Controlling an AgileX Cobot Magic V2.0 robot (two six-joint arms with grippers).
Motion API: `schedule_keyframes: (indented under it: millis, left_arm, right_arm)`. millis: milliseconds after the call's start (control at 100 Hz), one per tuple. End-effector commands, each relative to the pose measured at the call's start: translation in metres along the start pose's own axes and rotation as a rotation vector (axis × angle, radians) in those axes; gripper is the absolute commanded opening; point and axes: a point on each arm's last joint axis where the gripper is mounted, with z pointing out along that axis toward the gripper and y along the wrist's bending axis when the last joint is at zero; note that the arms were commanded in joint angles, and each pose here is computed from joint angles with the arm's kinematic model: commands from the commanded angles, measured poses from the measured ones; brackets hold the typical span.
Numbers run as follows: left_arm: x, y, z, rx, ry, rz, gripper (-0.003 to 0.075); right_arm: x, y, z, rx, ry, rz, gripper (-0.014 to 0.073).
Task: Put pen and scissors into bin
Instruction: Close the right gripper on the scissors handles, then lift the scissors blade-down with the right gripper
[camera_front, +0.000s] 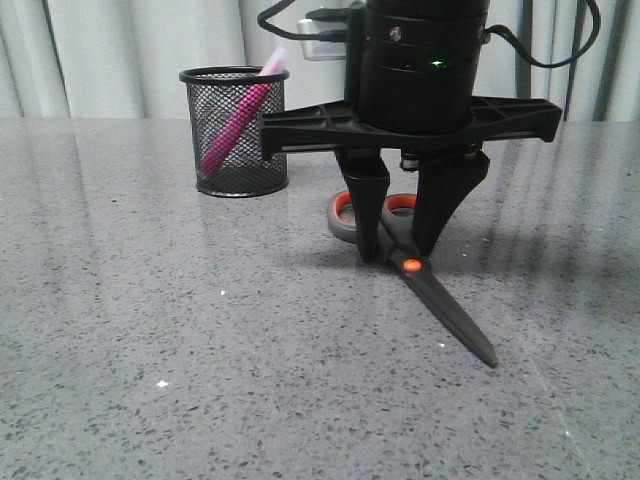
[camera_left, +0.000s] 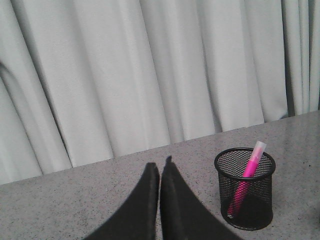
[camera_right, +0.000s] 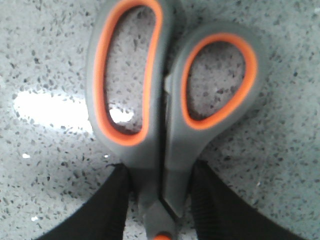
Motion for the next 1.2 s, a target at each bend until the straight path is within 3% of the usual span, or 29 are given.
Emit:
schedule_keyframes:
  millis: [0,210,450,790,1190]
  left_arm:
    - [-0.010,0.002,-0.001,-0.021,-0.039,-0.032,-0.0022]
    - [-0.010,0.002,-0.001,-0.021,-0.039,-0.032,-0.0022]
    - [-0.010,0.002,-0.001,-0.021,-0.039,-0.032,-0.0022]
    - [-0.010,0.002,-0.001,-0.021,-0.039,-0.032,-0.0022]
    - [-0.010,0.002,-0.001,-0.021,-0.039,-0.032,-0.0022]
  right_arm:
    - [-0.002,-0.007,-0.008,0.054,-0.021,-0.026,0.0092]
    - [-0.003,-0.007,-0.011,0.045,-0.042,-0.058,-0.0076]
    - [-0.006,-0.009,-0.048,-0.046,-0.213,-0.081,-0.0076]
    - [-0.011,-0.009,-0.118,-0.265,-0.614,-0.075,-0.0076]
    - [-0.030,0.005,-0.158,-0.510,-1.041,-0.095,-0.0076]
